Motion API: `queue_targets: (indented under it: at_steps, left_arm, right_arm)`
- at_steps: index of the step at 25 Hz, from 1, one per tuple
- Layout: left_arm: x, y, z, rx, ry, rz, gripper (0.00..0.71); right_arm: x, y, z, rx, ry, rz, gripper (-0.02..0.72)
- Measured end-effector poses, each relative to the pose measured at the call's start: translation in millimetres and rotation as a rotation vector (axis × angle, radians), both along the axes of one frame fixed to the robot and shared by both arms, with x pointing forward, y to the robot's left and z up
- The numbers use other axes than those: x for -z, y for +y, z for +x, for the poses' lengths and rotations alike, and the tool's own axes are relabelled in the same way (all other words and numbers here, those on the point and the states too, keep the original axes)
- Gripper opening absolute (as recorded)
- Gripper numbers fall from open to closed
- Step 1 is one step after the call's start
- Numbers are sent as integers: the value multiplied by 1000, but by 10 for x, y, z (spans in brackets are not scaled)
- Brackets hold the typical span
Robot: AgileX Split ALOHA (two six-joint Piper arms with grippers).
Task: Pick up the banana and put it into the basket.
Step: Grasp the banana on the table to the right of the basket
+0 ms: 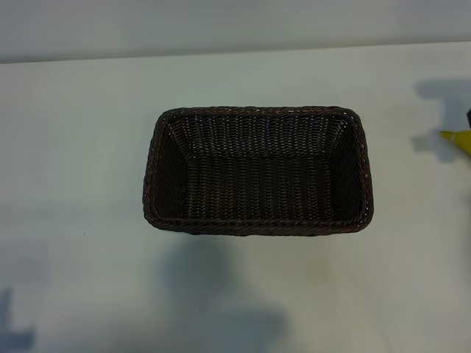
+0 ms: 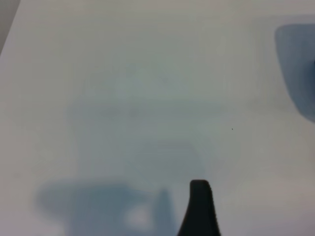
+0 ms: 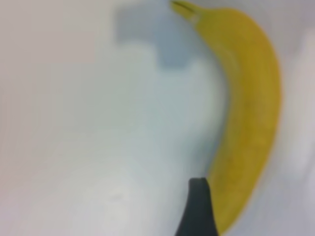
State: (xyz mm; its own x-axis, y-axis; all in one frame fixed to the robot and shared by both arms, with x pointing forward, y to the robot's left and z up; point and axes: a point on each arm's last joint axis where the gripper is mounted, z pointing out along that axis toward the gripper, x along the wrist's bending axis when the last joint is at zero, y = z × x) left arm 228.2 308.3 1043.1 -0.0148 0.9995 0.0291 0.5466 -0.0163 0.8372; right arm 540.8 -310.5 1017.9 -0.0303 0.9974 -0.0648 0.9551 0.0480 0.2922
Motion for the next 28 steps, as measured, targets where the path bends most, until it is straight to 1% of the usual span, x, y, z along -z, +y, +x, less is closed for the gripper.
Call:
queue_targets:
  at_steps: [1,5,8,10,12,17,19,28]
  left_arm:
    - [0,0,0,0,0,0,589]
    - [0,0,0,0,0,-1,589]
    - [0,0,0,0,0,-1,589]
    - [0,0,0,0,0,-1,589]
    - [0,0,0,0,0,-1,589]
    - [0,1,0,-1,0,0,589]
    - [0,2,0,-2,0,1,589]
    - [0,2,0,-4,0,-1,589]
  right_arm:
    - [0,-8,-2,-2,2,-9,582]
    - [1,-41,-5,2,5,-18,582]
    - [4,-171,-11,47,4,-13,582]
    - [35,-293,-8,91,10,1,582]
    - [96,-396,0,122,29,29,582]
    - [269,-398,57,111,79,110,582]
    - [334,-388,80,108,96,128,582]
    - [627,-407,189,109,152,136,582]
